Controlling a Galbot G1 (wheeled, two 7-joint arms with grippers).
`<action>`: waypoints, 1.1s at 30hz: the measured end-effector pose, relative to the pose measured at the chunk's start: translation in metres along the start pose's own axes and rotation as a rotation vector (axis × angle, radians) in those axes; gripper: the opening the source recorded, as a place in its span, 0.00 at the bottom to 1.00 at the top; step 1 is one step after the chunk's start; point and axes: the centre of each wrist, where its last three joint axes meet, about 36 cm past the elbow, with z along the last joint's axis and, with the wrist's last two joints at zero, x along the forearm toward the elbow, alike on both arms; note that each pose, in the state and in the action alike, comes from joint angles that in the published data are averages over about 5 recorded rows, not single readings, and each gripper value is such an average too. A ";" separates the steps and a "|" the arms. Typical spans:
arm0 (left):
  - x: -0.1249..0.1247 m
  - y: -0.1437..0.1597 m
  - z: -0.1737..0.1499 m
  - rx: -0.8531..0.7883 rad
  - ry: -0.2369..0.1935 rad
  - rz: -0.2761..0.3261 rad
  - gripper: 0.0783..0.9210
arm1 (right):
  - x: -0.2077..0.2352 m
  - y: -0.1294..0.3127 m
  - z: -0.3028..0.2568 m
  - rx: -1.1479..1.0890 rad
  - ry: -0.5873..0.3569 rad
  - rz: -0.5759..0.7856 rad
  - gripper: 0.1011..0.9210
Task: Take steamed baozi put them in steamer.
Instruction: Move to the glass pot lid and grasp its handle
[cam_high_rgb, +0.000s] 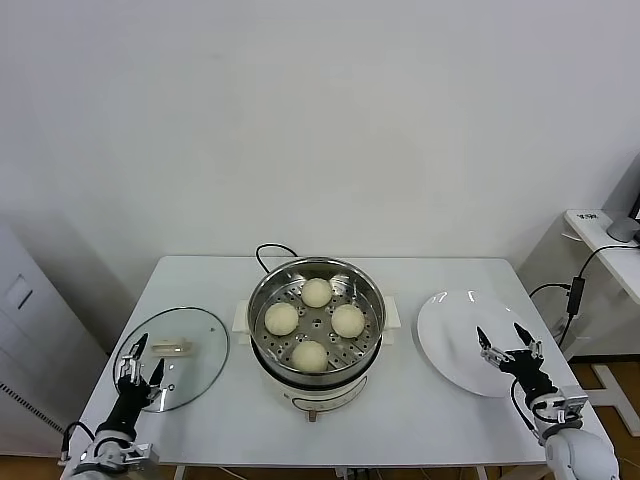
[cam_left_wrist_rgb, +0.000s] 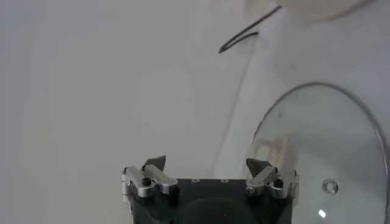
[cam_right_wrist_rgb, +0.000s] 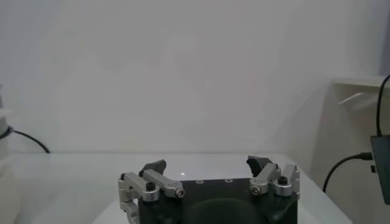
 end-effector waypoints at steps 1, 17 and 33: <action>-0.002 -0.002 0.002 -0.022 0.000 0.001 0.88 | 0.000 0.001 0.002 0.000 0.002 -0.001 0.88; -0.038 -0.017 0.015 -0.199 -0.016 -0.005 0.88 | -0.003 0.004 0.014 -0.001 0.018 -0.018 0.88; -0.070 -0.027 0.021 -0.222 -0.003 0.000 0.84 | -0.005 -0.001 0.020 -0.003 0.031 -0.014 0.88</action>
